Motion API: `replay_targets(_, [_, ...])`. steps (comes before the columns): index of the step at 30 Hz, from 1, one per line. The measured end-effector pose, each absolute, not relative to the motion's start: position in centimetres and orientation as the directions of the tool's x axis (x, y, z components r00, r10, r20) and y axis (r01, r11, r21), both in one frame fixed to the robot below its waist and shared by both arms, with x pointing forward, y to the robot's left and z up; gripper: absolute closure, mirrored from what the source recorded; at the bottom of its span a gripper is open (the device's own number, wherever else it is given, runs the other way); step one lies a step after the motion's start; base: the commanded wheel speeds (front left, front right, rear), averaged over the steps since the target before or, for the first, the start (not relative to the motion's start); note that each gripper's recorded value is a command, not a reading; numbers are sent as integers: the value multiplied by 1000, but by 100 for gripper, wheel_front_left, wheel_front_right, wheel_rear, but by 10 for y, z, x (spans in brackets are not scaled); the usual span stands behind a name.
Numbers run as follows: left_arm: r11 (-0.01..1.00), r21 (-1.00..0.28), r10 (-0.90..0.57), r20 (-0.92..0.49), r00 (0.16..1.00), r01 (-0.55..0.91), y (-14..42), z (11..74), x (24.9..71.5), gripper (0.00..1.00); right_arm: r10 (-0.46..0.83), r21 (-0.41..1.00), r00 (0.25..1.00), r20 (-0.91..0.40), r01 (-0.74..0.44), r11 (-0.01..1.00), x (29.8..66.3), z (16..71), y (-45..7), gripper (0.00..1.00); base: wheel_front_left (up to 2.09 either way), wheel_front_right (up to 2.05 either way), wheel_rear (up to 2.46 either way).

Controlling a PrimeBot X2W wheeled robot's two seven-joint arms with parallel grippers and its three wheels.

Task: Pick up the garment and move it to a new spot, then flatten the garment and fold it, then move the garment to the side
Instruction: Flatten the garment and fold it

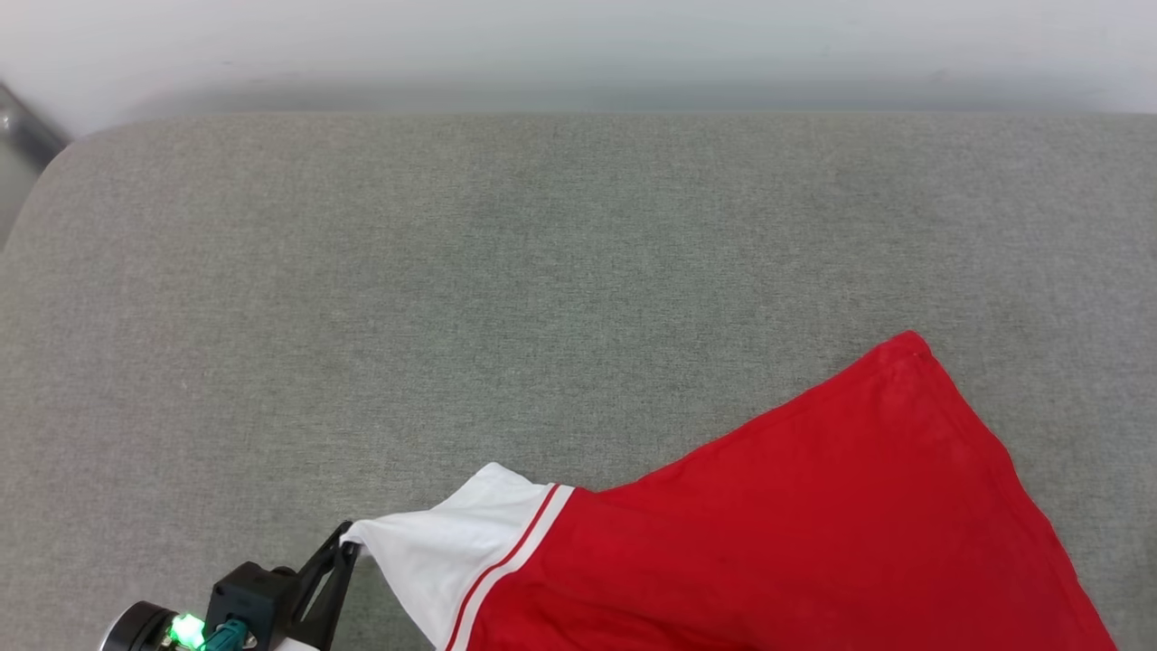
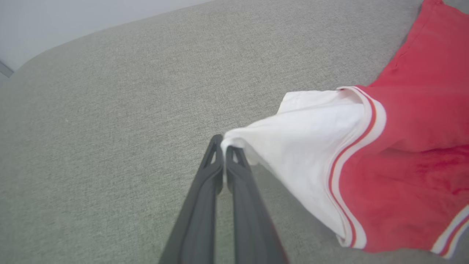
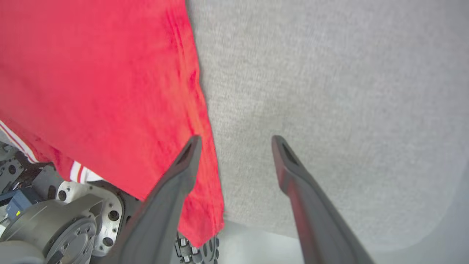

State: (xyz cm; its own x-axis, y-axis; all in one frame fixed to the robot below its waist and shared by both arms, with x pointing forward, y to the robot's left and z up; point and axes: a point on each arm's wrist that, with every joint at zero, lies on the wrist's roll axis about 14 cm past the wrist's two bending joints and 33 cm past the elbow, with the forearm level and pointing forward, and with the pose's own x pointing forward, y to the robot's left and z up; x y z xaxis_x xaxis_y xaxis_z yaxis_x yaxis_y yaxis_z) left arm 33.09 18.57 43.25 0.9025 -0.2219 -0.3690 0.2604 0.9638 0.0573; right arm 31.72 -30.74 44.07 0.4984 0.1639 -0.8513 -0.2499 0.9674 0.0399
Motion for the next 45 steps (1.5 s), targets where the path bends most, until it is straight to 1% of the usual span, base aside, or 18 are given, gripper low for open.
replay_targets(3, [964,50,-226,-370,901,262,184,432,330,100,178,-9,579,-796,-305,952,352,473,-300,0,0,0,0])
replay_targets(5, [964,48,-228,-365,903,263,182,432,333,100,192,-37,615,-765,-340,940,372,492,-293,0,0,0,0])
replay_targets(6, [964,48,-228,-365,903,262,183,432,333,100,199,-51,626,-754,-358,932,382,500,-289,0,0,0,0])
replay_targets(9, [963,51,-227,-368,902,263,183,431,335,100,222,-83,617,-755,-425,901,403,511,-271,0,0,0,0])
replay_targets(14, [966,55,-217,-368,904,254,186,429,340,100,230,-124,549,-803,-531,838,428,505,-242,0,0,0,0])
replay_targets(18, [966,57,-213,-373,903,252,185,425,343,100,224,-121,482,-847,-585,802,448,486,-220,0,0,0,0])
replay_targets(23, [968,51,-208,-379,902,245,184,421,349,100,196,-101,388,-901,-625,774,468,452,-197,0,0,0,0])
replay_targets(27, [972,47,-194,-398,896,231,187,413,351,100,189,-81,341,-921,-641,764,484,428,-183,0,0,0,0])
replay_targets(33, [976,48,-174,-424,889,214,191,402,354,100,173,-23,220,-960,-679,734,476,380,-170,0,0,0,0])
replay_targets(38, [976,39,-175,-436,883,213,189,395,355,100,176,-4,192,-965,-688,726,474,369,-168,0,0,0,0])
replay_targets(39, [976,40,-176,-437,882,214,189,395,355,100,179,-4,195,-964,-688,726,474,369,-168,52,0,0,0])
replay_targets(40, [975,40,-179,-436,882,217,189,394,356,100,185,-3,199,-962,-687,727,474,369,-168,100,0,0,0])
replay_targets(42, [975,41,-181,-431,884,220,188,396,356,100,205,-2,221,-954,-684,730,475,374,-166,100,0,0,0])
replay_targets(45, [974,43,-184,-412,892,221,188,401,358,100,239,-13,277,-931,-678,735,478,385,-163,100,0,0,0])
